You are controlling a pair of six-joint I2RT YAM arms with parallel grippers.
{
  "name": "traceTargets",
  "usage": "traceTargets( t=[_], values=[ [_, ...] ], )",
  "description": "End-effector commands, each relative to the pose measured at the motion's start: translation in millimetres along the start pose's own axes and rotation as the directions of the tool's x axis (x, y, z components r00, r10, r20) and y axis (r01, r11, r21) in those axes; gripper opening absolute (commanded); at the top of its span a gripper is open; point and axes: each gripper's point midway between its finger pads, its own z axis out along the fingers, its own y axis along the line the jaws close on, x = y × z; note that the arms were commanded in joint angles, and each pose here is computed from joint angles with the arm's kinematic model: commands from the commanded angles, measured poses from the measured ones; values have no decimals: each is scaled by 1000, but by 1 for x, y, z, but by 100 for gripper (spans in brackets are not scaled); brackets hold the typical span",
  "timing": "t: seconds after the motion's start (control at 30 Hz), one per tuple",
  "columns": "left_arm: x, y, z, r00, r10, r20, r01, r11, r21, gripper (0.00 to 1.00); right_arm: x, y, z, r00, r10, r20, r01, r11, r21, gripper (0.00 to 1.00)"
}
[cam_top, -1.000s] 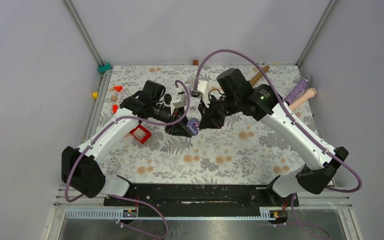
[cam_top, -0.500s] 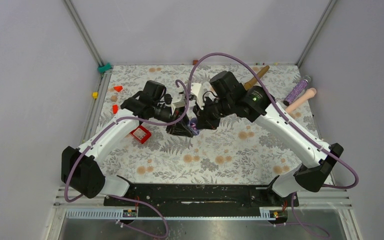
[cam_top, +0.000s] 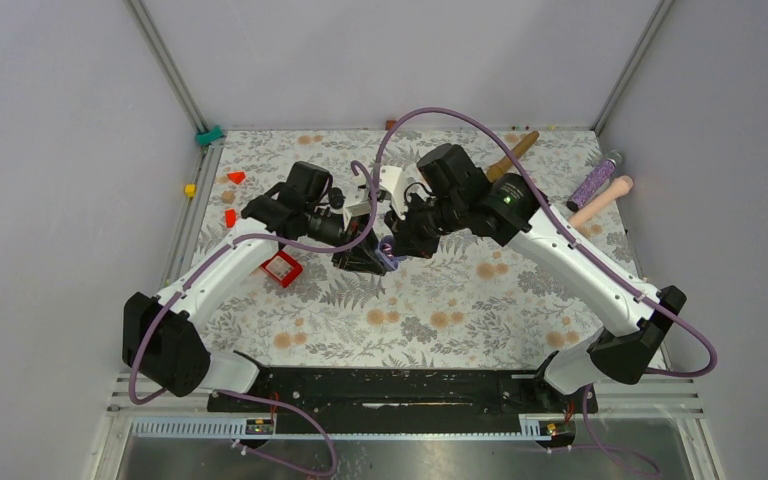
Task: Insert the wireless bluetooth earbuds into the charging case
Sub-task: Place the earbud in the charging case.
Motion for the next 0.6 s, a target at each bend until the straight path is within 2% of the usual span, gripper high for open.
traceTargets(
  t=[0.0,0.57],
  values=[
    [-12,-11,0,997,75,30,-76,997,22,0,-7,-1,6,999,-48,20,48,999,20,10],
    [-12,-15,0,995,90,33,-91,995,29,0,-5,6,15,998,-67,7,67,998,-16,11]
  ],
)
